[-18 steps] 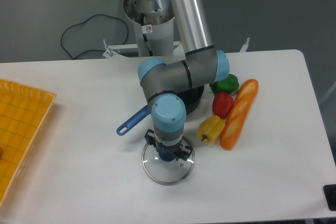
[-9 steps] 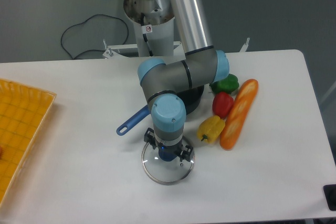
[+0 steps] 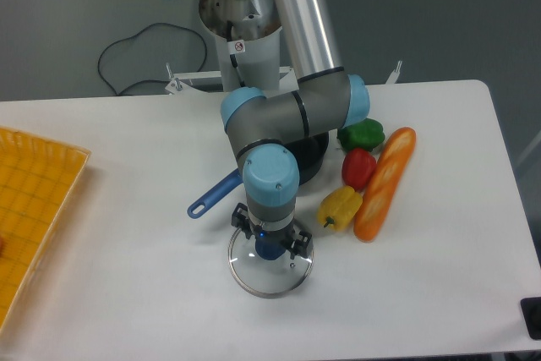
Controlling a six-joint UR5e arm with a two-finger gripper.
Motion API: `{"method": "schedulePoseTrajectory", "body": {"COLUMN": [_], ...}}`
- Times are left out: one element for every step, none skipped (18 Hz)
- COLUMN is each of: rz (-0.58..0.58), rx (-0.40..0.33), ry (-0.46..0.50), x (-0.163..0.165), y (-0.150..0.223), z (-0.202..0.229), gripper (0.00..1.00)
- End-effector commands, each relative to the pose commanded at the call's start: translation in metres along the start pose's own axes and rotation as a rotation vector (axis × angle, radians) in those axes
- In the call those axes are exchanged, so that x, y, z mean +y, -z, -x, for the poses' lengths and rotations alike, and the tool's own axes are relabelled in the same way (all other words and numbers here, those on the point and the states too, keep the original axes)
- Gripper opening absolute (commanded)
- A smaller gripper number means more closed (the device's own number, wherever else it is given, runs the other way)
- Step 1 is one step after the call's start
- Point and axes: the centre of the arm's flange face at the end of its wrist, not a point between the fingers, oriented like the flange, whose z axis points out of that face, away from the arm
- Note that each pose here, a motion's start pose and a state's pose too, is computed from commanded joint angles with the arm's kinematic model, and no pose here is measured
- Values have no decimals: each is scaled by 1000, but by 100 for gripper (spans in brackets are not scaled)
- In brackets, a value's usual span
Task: Place the lid on the table
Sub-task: 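Raise the gripper up away from the lid's blue knob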
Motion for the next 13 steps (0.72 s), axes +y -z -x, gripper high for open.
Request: {"method": "schedulePoseTrajectory", "body": {"rz": [-1, -8, -15, -24, -33, -37, -33, -22, -12, 2, 13, 12, 14], "rx": [-10, -18, -28, -37, -46, -51, -48, -40, -31, -18, -7, -9, -8], "ry": [0, 3, 9, 13, 16, 23, 28, 31, 13, -14, -49, -80, -103], "x": [2, 3, 7, 10, 11, 15, 19, 24, 29, 36, 43, 50, 55], "y": [7, 14, 23, 32, 40, 46, 51, 56, 61, 66, 71, 81, 88], "z": [-1, 0, 3, 5, 6, 9, 10, 11, 11, 14, 17, 19, 21], "gripper": [100, 100, 100, 100, 100, 100, 100, 100, 100, 100, 100, 100, 100]}}
